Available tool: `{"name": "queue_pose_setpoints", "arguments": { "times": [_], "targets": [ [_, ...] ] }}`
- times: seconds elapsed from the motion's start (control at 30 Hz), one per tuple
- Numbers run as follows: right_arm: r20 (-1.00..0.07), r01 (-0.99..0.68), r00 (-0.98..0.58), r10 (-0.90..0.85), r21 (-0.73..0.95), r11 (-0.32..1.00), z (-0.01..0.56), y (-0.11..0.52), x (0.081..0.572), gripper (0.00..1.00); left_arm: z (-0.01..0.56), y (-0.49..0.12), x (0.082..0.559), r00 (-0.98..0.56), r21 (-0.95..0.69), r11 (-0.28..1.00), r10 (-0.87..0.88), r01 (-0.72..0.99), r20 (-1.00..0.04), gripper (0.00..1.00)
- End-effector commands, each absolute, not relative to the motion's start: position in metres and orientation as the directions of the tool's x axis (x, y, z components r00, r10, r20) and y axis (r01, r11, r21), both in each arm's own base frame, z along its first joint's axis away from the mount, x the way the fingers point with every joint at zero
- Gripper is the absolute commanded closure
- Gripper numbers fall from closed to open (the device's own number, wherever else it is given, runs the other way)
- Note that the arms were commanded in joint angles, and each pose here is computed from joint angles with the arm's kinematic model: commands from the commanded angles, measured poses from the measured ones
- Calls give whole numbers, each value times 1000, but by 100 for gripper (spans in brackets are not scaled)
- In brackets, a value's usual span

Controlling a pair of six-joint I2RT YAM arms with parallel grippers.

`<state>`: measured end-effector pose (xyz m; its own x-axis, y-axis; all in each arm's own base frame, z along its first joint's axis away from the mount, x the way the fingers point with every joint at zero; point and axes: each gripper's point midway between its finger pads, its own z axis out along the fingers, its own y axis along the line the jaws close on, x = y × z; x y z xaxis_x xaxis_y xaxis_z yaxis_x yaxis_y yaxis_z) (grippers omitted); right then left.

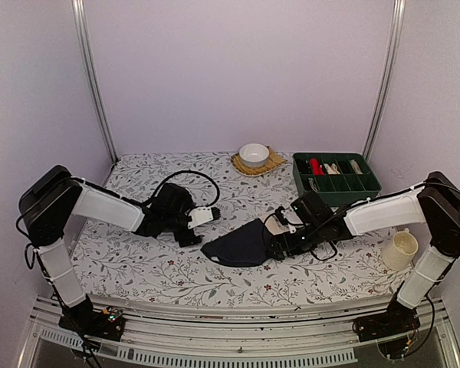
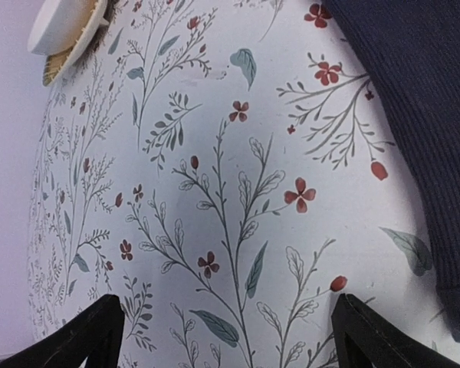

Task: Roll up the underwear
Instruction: Rotate the underwear at the center of the board.

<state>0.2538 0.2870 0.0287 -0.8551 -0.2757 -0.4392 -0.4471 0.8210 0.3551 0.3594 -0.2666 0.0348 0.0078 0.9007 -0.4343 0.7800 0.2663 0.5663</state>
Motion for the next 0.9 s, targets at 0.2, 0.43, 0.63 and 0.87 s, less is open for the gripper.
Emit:
{"name": "queue_pose_setpoints", "arguments": {
  "times": [0.2,0.43,0.63,0.87],
  "targets": [
    [-382,-451,-868,-318,333,828,8,302,297,7,-3,-285,277,245,541,-39,917,840,-314,3],
    [-406,-492,-841,-358,299,817,17,315,351,5,-7,-321,207,381,482,-186,858,856,-345,2],
    [-452,-554,-796,-402,276,786,28,343,388,5,-7,-380,167,451,463,-249,798,851,-400,2],
    [-514,-497,-791,-331,225,838,66,308,392,4,12,-415,175,392,463,-169,806,870,-443,2]
  ]
}}
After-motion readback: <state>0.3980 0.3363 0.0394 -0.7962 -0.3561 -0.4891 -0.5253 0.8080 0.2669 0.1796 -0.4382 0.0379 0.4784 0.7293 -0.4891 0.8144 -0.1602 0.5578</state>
